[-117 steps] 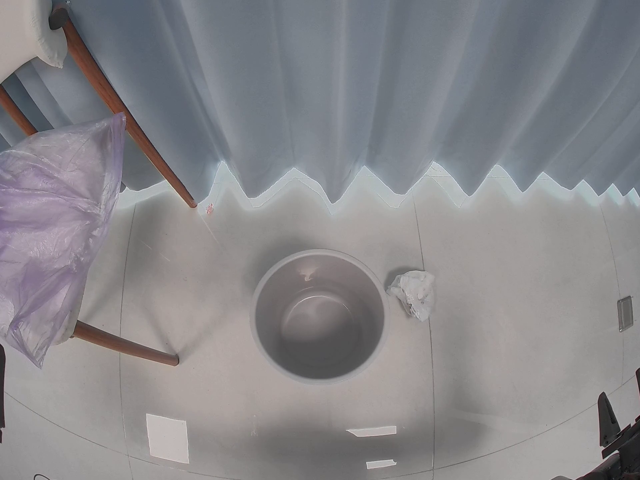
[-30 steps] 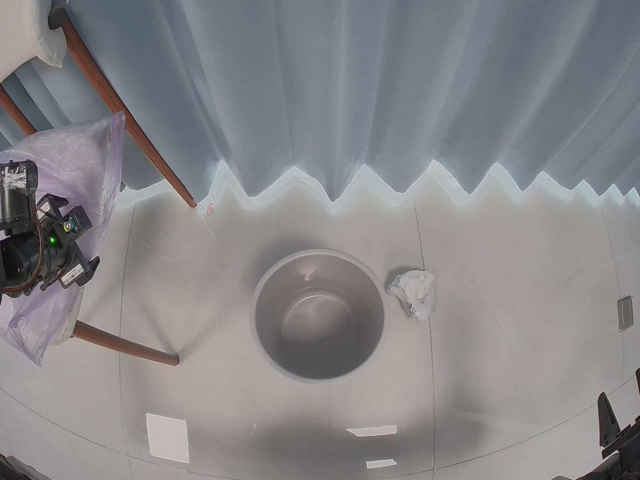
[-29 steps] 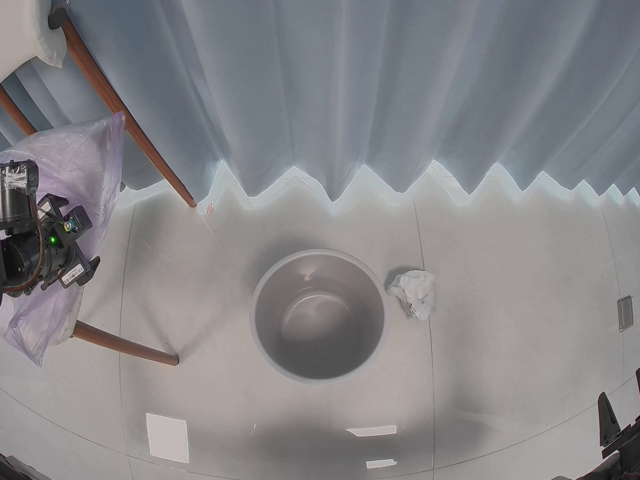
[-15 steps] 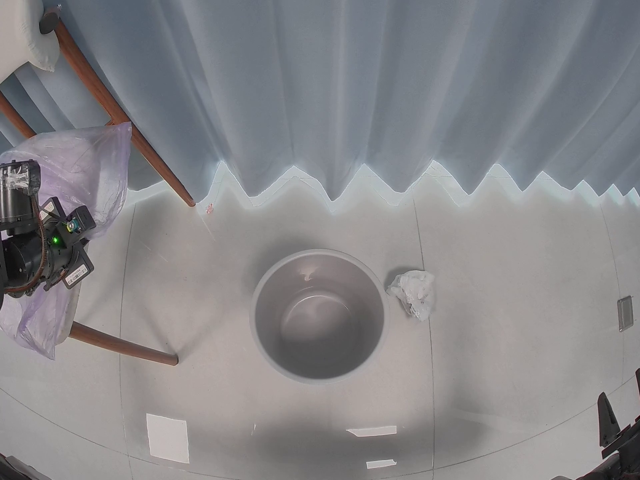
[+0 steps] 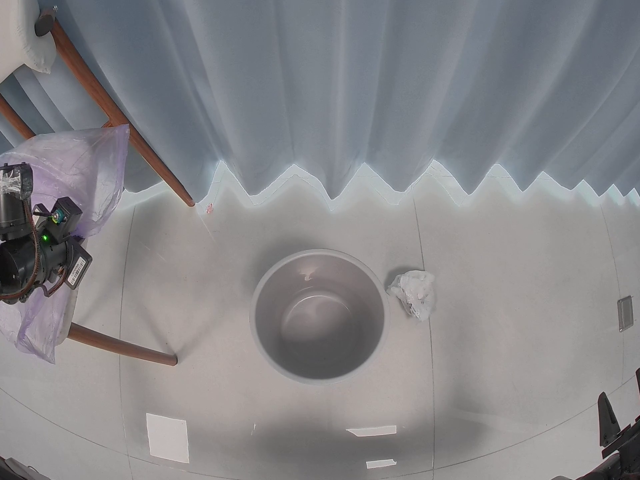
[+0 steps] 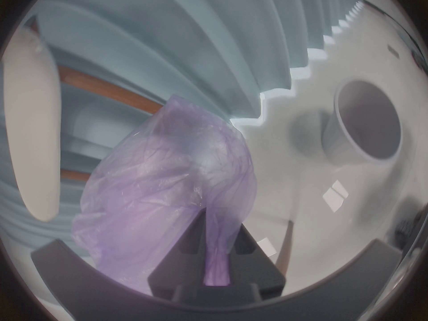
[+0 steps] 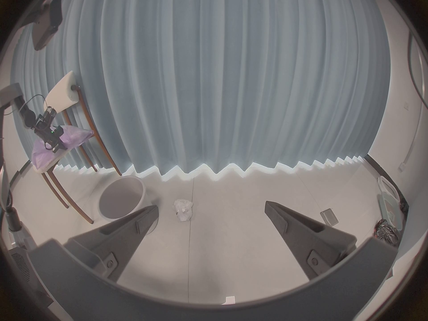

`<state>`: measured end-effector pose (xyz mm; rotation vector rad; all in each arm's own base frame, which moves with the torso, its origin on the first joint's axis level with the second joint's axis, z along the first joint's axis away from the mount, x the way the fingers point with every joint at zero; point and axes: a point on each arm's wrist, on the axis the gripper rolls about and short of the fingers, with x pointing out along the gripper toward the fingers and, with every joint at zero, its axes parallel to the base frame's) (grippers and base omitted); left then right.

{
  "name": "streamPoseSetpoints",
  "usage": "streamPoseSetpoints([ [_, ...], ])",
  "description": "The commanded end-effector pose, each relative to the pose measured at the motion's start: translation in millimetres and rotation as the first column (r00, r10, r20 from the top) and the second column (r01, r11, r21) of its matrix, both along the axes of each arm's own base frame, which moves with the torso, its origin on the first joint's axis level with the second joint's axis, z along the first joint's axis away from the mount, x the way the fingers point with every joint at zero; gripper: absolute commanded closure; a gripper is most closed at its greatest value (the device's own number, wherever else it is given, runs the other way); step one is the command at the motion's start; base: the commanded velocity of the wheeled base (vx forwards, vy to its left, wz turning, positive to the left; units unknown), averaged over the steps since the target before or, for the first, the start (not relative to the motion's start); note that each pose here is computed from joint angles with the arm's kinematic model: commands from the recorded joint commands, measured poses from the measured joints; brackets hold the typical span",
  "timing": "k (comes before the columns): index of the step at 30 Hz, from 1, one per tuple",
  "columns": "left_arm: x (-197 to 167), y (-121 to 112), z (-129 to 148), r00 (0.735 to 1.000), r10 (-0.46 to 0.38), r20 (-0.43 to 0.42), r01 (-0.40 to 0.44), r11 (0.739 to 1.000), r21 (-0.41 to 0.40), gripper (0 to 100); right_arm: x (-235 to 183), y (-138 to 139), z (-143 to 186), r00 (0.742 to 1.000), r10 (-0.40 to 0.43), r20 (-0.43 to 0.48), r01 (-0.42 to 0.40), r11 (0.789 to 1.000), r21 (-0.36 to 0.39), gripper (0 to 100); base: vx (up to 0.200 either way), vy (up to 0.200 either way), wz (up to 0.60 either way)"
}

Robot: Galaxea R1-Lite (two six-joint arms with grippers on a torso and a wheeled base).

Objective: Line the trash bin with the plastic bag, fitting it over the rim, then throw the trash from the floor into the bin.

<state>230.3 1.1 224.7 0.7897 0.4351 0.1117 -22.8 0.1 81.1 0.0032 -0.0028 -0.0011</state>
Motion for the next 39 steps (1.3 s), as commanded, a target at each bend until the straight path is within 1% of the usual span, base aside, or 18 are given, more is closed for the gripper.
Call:
streamPoseSetpoints([
  [1, -15.1, 0.1, 9.4, 0.998, 0.002, 0.068, 0.005, 0.995, -0.104, 100, 0.0, 0.0, -5.3, 1.000, 0.001, 0.000, -0.001, 1.000, 0.000, 0, 0.000, 0.000, 0.00],
  [3, -27.9, -0.7, 7.5, 0.995, -0.020, 0.093, 0.045, 0.963, -0.267, 100, 0.0, 0.0, -5.3, 1.000, 0.001, 0.000, -0.001, 1.000, 0.000, 0, 0.000, 0.000, 0.00],
  [5, -30.9, -1.9, 6.4, 0.994, -0.044, 0.105, 0.080, 0.925, -0.370, 100, 0.0, 0.0, -5.3, 1.000, 0.001, 0.000, -0.001, 1.000, 0.000, 0, 0.000, 0.000, 0.00],
  [13, -40.6, 14.8, -1.8, 0.985, -0.129, 0.116, 0.173, 0.760, -0.627, 100, 0.0, 0.0, -5.3, 1.000, 0.001, 0.000, -0.001, 1.000, 0.000, 0, 0.000, 0.000, 0.00],
  [14, -40.6, 14.8, -1.8, 0.985, -0.129, 0.116, 0.173, 0.760, -0.627, 100, 0.0, 0.0, -5.3, 1.000, 0.001, 0.000, -0.001, 1.000, 0.000, 0, 0.000, 0.000, 0.00],
  [15, -48.3, 20.7, -8.9, 0.986, -0.130, 0.107, 0.168, 0.723, -0.670, 100, 0.0, 0.0, -5.3, 1.000, 0.001, 0.000, -0.001, 1.000, 0.000, 0, 0.000, 0.000, 0.00],
  [17, -55.6, 24.8, -9.4, 0.982, -0.139, 0.128, 0.189, 0.686, -0.703, 100, 0.0, 0.0, -5.3, 1.000, 0.000, 0.000, 0.000, 1.000, 0.000, 0, 0.000, 0.000, 0.00],
  [22, -67.2, 24.1, -0.7, 0.967, -0.155, 0.204, 0.256, 0.561, -0.787, 100, 0.0, 0.0, -5.3, 1.000, 0.001, 0.000, -0.001, 1.000, 0.000, 0, 0.000, 0.000, 0.00],
  [24, -76.1, 20.3, 7.9, 0.957, -0.133, 0.258, 0.290, 0.490, -0.822, 100, 0.0, 0.0, -5.3, 1.000, 0.000, 0.000, 0.000, 1.000, 0.000, 0, 0.000, 0.000, 0.00],
  [25, -78.3, 19.0, 10.6, 0.953, -0.129, 0.274, 0.302, 0.468, -0.830, 100, 0.0, 0.0, -5.3, 1.000, 0.000, 0.000, 0.000, 1.000, 0.000, 0, 0.000, 0.000, 0.00],
  [26, -81.6, 16.0, 17.5, 0.944, -0.124, 0.305, 0.328, 0.404, -0.854, 100, 0.0, 0.0, -5.3, 1.000, 0.001, 0.000, -0.001, 1.000, 0.000, 0, 0.000, 0.000, 0.00],
  [28, -82.4, 12.1, 23.8, 0.937, -0.115, 0.331, 0.350, 0.311, -0.883, 100, 0.0, 0.0, -5.3, 1.000, 0.001, 0.000, -0.001, 1.000, 0.000, 0, 0.000, 0.000, 0.00],
  [29, -82.5, 10.2, 26.6, 0.931, -0.111, 0.347, 0.364, 0.276, -0.890, 100, 0.0, 0.0, -5.3, 1.000, 0.001, 0.000, -0.001, 1.000, 0.000, 0, 0.000, 0.000, 0.00],
  [30, -82.5, 9.6, 27.1, 0.930, -0.111, 0.351, 0.368, 0.264, -0.892, 100, 0.0, 0.0, -5.3, 1.000, 0.001, 0.000, -0.001, 1.000, 0.000, 0, 0.000, 0.000, 0.00],
  [31, -82.5, 5.7, 30.4, 0.917, -0.117, 0.382, 0.399, 0.210, -0.893, 100, 0.0, 0.0, -5.3, 1.000, 0.001, 0.000, -0.001, 1.000, 0.000, 0, 0.000, 0.000, 0.00],
  [32, -82.6, 2.7, 31.8, 0.907, -0.127, 0.401, 0.418, 0.179, -0.890, 100, 0.0, 0.0, -5.3, 1.000, 0.001, 0.000, -0.001, 1.000, 0.001, 0, 0.000, 0.000, 0.00],
  [35, -82.4, -1.8, 28.1, 0.892, -0.141, 0.430, 0.447, 0.127, -0.885, 100, 0.0, 0.0, -5.3, 1.000, 0.001, 0.000, -0.001, 1.000, 0.000, 0, 0.000, 0.000, 0.00],
  [39, -79.7, -9.5, 27.0, 0.858, -0.193, 0.476, 0.498, 0.087, -0.863, 100, 0.0, 0.0, -5.3, 1.000, 0.001, 0.000, -0.001, 1.000, 0.000, 0, 0.000, 0.000, 0.00],
])
